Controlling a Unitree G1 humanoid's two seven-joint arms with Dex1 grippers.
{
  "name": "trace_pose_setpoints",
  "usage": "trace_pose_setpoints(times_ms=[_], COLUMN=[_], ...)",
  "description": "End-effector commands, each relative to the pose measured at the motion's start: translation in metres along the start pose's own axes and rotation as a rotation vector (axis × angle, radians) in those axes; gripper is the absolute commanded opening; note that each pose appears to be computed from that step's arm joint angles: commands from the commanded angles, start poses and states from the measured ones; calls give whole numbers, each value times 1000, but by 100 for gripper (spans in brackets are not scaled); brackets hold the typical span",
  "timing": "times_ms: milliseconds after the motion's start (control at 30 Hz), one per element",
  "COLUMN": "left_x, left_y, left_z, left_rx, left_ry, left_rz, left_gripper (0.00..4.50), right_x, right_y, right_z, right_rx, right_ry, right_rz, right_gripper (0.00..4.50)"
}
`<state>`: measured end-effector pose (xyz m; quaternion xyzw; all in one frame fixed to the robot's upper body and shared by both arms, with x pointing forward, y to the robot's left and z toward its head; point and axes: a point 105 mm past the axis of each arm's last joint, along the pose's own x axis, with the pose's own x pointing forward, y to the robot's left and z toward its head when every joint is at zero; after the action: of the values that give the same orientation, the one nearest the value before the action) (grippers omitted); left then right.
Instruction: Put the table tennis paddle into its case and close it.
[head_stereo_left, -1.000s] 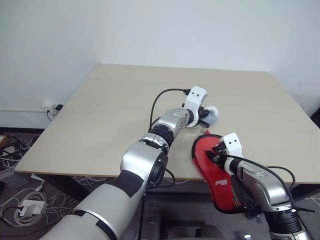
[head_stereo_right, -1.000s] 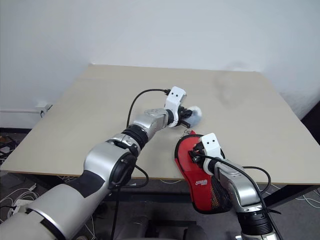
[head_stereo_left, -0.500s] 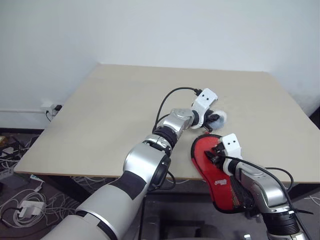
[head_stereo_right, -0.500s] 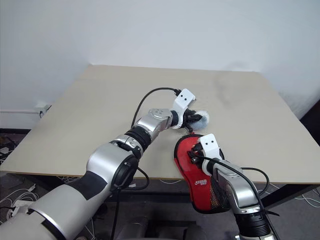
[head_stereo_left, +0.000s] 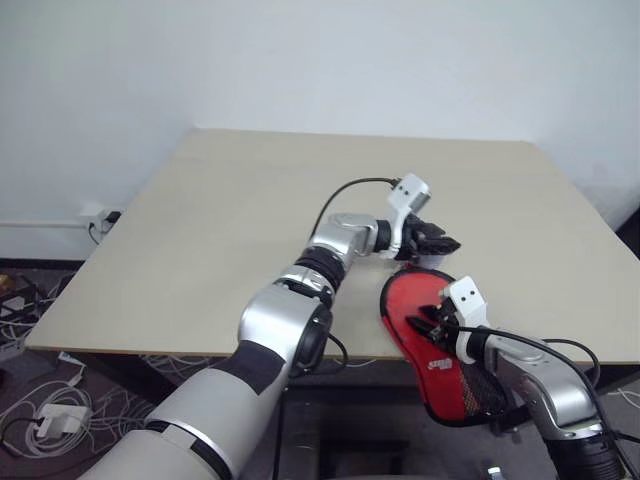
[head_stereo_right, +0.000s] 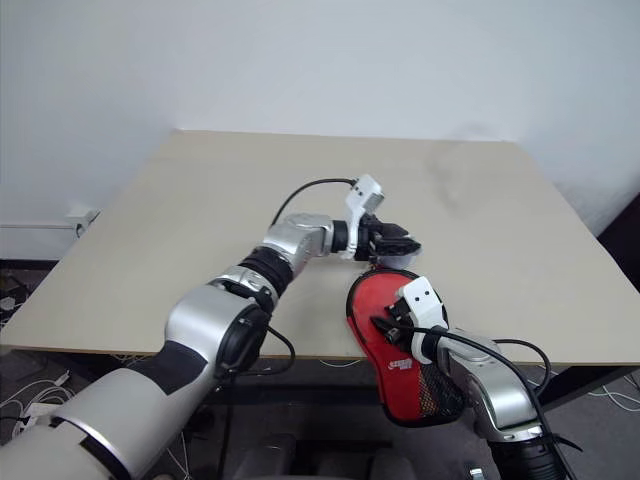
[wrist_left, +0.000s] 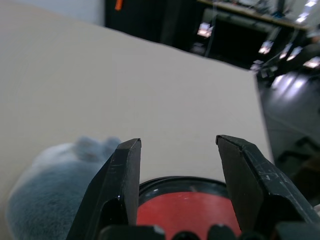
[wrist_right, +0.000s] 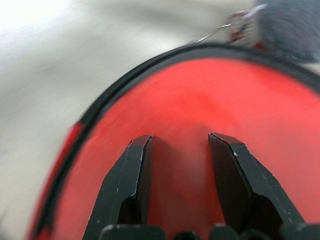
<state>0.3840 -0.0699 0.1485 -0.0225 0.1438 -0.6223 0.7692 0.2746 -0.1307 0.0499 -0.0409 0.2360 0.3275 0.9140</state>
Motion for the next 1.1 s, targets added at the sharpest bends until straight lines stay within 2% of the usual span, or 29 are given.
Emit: trace_pose_setpoints(times_ms=[33,100,233,400,567,633,733,767,900,1100], left_x=[-24,-31,-65,-82,-68,-53,-40,-35,-20,-8], left_y=[6,8,9,-10,-28,-32,-41,-44,-52,-54], left_z=[21,21,-6,-35,-53,-54,-55,-58,-73,-91], left_rx=[34,28,70,102,123,109,113,121,132,138], left_ry=[-60,-67,-8,42,62,44,31,40,82,125], left_rz=[-38,-44,-116,-167,-148,-117,-113,-116,-113,-69], left_gripper=[249,249,249,249,249,249,254,254,254,254], right_x=[-12,-14,-17,-15,-5,2,11,13,26,50], right_y=[-17,-25,-80,-85,-84,-87,-88,-89,-99,-110], right_z=[15,19,46,75,88,96,101,103,104,94], right_rx=[8,21,54,57,57,71,71,75,111,154], right_ry=[-47,-60,-150,-238,-262,-279,-287,-288,-279,-212], right_rz=[-30,-59,-326,-340,-327,-325,-318,-325,-368,-418], right_gripper=[191,191,191,191,191,191,285,329,448,448])
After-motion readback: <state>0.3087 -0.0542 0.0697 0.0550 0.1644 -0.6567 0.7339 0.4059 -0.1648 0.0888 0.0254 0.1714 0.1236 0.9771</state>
